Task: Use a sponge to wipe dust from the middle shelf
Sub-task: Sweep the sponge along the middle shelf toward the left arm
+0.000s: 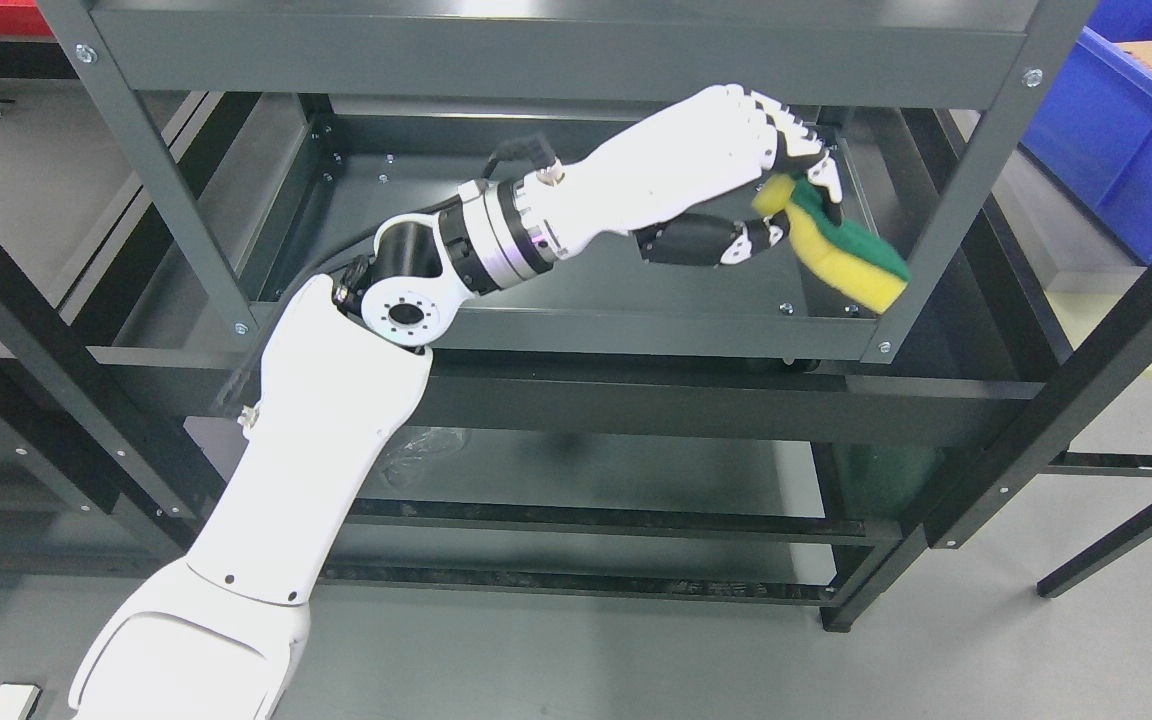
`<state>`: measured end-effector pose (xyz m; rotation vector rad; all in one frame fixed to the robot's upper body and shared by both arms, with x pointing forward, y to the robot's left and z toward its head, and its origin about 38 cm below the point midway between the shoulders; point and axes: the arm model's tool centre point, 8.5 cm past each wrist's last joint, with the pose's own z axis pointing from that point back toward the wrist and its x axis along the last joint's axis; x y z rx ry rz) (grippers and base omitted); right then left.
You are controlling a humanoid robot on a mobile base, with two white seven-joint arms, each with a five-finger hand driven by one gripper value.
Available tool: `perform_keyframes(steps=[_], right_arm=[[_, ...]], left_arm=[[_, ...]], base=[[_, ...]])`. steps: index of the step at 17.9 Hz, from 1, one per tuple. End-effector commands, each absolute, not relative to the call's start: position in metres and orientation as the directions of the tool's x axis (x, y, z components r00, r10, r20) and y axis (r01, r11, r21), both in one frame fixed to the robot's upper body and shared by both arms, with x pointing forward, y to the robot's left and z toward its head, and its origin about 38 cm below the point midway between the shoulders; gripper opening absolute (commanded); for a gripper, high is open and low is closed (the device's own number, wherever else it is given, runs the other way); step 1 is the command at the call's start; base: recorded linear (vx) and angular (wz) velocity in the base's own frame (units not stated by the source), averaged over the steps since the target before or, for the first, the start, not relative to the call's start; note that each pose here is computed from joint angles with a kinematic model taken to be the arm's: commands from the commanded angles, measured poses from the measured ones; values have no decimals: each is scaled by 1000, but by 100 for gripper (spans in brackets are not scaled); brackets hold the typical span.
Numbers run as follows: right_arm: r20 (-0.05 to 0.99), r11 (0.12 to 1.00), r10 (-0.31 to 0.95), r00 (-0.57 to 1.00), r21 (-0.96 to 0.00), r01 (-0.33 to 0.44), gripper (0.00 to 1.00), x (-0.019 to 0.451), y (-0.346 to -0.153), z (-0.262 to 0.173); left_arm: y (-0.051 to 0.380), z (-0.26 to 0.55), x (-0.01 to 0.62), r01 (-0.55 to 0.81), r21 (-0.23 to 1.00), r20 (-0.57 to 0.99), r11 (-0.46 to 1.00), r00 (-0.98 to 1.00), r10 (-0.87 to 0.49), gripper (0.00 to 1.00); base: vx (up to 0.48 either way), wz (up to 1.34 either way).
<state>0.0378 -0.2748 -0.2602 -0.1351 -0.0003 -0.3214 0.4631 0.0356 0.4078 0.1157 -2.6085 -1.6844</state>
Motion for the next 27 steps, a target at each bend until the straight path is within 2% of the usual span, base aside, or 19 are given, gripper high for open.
perform_keyframes(steps=[1,5,7,10,13,16,20,27], right_arm=[[44,937,-314,948,-147,317,100,43,-287,-259],[44,937,-314,948,-147,317,100,43,-287,-259],[44,937,-314,948,-147,317,100,43,-287,-259],[44,937,-314,948,-147,317,100,43,-287,-259],[44,937,-314,948,-147,317,100,43,-287,-259],[44,937,-314,948,-147,317,100,43,-287,-259],[44,937,-314,948,-147,317,100,43,-287,-259],[44,937,-314,948,-147,317,100,43,-287,-259]], left_arm=[[49,457,455,-119,879,-96,463,-993,-73,1],[47,476,430,-198,886,-196,418,-979,-47,1],[74,486,429,-256,876,-237,409,-967,-97,1],[134,499,434,-325,864,-265,385,-943,-201,0],[217,511,422,-379,866,-290,326,-912,-292,0],[275,492,395,-329,900,-239,287,-921,-307,0],[360,503,364,-321,912,-189,256,-882,-432,1],[464,506,322,-361,902,-128,238,-748,-651,1]], base=[[3,23],[1,16],[-3,-9],[-2,-21],[2,-18],[-10,-69],[-8,-62],[0,4]])
